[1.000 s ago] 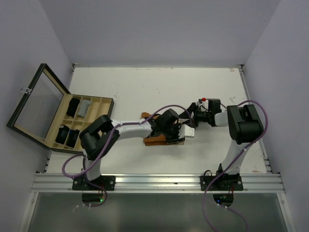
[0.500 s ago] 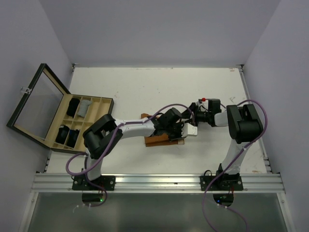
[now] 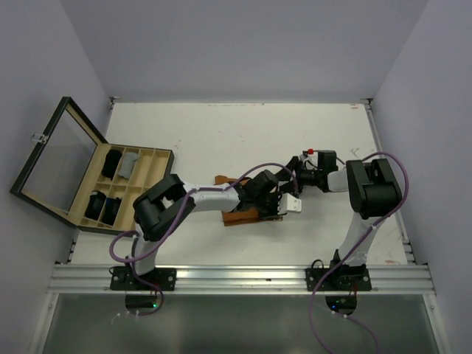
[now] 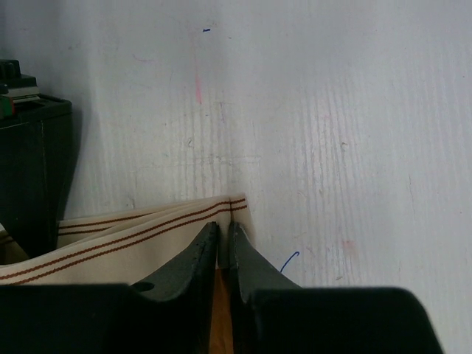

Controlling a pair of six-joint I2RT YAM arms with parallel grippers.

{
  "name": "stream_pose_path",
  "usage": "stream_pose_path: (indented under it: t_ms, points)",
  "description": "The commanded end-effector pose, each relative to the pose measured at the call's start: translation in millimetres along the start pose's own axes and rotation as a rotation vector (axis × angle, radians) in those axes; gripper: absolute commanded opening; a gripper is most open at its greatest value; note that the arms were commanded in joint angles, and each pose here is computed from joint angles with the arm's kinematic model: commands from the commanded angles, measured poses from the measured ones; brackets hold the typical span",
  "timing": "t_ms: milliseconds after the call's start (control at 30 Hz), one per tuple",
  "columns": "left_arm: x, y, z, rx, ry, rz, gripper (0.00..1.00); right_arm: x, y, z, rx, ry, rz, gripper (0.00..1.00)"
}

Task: Roll the underwear
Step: Fold the underwear

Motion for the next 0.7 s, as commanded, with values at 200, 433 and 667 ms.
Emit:
stream_pose_path:
  t_ms: [200,433,667]
  points:
    - [-10.9,13.6,31.7,0.052,-0.042,0.030,0.16,-1.1,-12.7,15.6,0.083,-0.009,0.112,0.70]
    - [-14.0,14.7,34.9,0.060,-0.046,0.048,0.16,28.5,-7.2,10.4,0.078,-0.049,0.069,0.70]
    - [-19.7,15.3,41.3,0.077,-0.060,0.075,0.16,42.0,6.8,-22.2,0.011,-0.059,0.013,0.71]
Point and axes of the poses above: each gripper's point midway between its finger pads, its own y axis out along the fingers, its own x axis along the line the jaws close on, z = x × y, the point moved 2 cm from there along -y, back along the fingers, and after that the axes turned 7 degrees about -y, right-handed, at the moved point
